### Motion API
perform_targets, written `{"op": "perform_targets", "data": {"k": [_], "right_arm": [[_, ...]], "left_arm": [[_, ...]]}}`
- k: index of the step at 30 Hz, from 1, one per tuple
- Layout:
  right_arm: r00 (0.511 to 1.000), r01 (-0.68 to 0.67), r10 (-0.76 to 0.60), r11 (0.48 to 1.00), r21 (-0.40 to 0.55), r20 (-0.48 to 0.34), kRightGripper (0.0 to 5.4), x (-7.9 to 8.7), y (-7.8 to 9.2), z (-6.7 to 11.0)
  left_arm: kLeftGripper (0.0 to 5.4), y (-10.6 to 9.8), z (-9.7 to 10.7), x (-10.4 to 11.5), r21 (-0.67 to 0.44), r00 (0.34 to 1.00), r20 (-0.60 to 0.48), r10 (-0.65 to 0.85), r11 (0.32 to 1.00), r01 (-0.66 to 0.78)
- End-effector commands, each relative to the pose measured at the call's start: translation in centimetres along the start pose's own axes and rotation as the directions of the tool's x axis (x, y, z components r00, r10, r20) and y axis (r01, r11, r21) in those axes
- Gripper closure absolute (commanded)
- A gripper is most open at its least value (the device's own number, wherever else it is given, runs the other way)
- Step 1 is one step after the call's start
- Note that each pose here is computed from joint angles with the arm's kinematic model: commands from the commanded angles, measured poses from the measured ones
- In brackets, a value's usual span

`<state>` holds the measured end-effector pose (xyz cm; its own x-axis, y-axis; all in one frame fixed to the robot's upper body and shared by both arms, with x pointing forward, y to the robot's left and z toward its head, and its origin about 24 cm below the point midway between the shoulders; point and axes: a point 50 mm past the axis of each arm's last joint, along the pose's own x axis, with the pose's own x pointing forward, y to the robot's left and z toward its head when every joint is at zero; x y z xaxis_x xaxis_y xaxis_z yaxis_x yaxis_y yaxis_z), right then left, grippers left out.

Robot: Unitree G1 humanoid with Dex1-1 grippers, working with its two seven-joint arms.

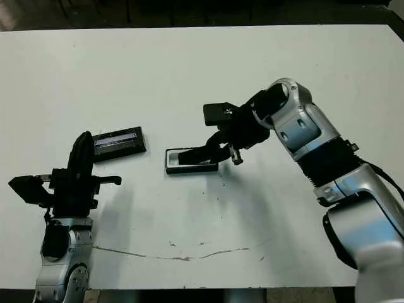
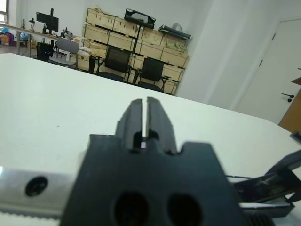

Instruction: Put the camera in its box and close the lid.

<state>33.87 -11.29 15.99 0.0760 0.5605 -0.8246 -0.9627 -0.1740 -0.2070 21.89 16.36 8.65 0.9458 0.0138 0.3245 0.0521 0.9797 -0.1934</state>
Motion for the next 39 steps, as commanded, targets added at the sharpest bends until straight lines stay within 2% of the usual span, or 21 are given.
{"op": "perform_targets", "data": {"k": [1, 8, 14, 20, 23, 30, 39], "right_arm": [[1.000, -0.007, 0.007, 1.000, 0.007, -0.027, 4.82, 0.6, 0.0, 0.1], [0.999, -0.032, 0.032, 0.999, 0.006, -0.039, 4.82, 1.4, 0.2, 1.0], [0.998, -0.050, 0.048, 0.998, -0.038, -0.039, 4.82, 2.0, 0.6, 1.6], [0.998, -0.048, 0.046, 0.998, -0.049, -0.041, 4.82, 1.8, 0.7, 1.3], [0.998, -0.057, 0.056, 0.998, -0.020, -0.042, 4.34, 1.3, 0.4, 1.0], [1.000, 0.000, -0.002, 0.996, -0.090, -0.027, 3.08, -0.2, 0.2, 0.5], [0.998, 0.061, -0.063, 0.995, -0.081, -0.024, 1.50, -2.4, -0.2, 0.0]], "left_arm": [[5.40, 0.3, -0.5, -0.5, -0.006, 0.999, -0.030, 0.020, 1.000, -0.020], [5.40, 0.3, -0.6, -0.5, -0.001, 0.999, -0.029, 0.018, 1.000, -0.018], [5.40, 0.2, -0.6, -0.4, -0.001, 0.999, -0.025, 0.019, 1.000, -0.019], [5.40, 0.3, -0.7, -0.5, -0.001, 0.999, -0.025, 0.022, 1.000, -0.022], [5.40, 0.3, -0.7, -0.4, 0.000, 0.999, -0.026, 0.021, 1.000, -0.021], [5.40, 0.2, -0.7, -0.4, -0.002, 0.999, -0.028, 0.021, 1.000, -0.021], [5.40, 0.2, -0.7, -0.4, -0.002, 0.999, -0.035, 0.027, 1.000, -0.027]]}}
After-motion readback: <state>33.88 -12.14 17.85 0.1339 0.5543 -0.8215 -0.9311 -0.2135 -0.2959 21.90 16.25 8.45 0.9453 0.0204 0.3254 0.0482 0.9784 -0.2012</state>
